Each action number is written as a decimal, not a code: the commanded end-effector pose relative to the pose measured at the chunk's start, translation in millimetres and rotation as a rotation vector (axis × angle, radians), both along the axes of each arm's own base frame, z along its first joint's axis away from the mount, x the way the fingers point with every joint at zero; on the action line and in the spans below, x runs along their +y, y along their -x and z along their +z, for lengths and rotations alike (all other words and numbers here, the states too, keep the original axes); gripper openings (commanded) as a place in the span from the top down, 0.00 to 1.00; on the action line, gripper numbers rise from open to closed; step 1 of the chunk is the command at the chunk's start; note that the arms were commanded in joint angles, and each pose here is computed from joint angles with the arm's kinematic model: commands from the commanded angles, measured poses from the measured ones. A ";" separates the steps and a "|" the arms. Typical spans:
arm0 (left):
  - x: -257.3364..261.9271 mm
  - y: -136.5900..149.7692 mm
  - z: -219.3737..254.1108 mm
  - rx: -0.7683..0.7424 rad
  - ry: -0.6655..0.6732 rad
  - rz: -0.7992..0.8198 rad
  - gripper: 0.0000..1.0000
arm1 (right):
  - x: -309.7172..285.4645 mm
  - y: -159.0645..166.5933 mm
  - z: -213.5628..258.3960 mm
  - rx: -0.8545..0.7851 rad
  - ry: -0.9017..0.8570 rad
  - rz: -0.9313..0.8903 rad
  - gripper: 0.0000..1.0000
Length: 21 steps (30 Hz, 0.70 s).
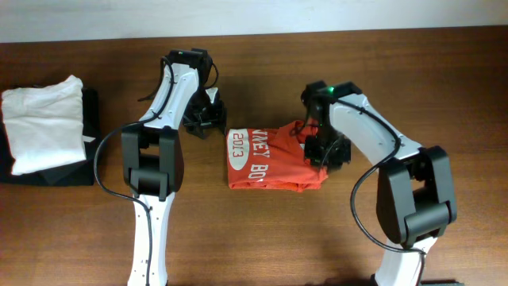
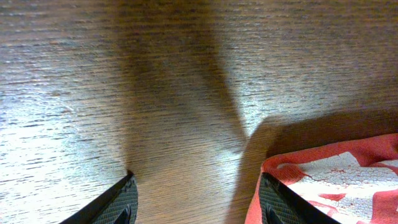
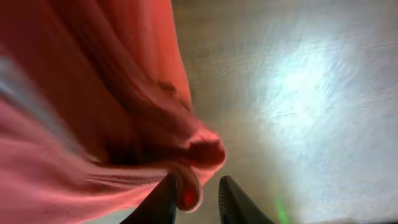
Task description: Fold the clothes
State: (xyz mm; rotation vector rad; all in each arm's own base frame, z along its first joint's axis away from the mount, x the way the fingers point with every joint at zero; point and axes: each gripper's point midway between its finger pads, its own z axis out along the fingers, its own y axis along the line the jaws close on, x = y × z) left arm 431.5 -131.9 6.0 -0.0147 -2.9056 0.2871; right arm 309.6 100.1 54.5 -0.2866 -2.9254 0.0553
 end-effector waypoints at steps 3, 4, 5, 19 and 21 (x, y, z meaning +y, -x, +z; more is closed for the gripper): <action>-4.7 8.5 -17.6 0.039 -0.001 -0.028 0.38 | 16.1 -74.0 66.0 -0.321 -0.168 0.160 0.83; -4.8 8.4 -17.6 0.039 -0.001 -0.028 0.38 | 23.4 -80.2 67.9 -0.351 -0.207 0.198 0.90; -4.8 8.3 -17.6 0.038 -0.001 -0.028 0.38 | 34.7 -86.5 69.3 -0.381 -0.267 0.254 0.92; -8.1 9.4 -17.6 0.038 -0.001 -0.035 0.38 | 38.7 -96.5 -6.9 -0.257 -0.268 0.296 0.96; -8.0 9.5 -17.6 0.039 -0.001 -0.035 0.38 | 15.4 -92.6 -17.1 -0.212 -0.157 0.217 0.96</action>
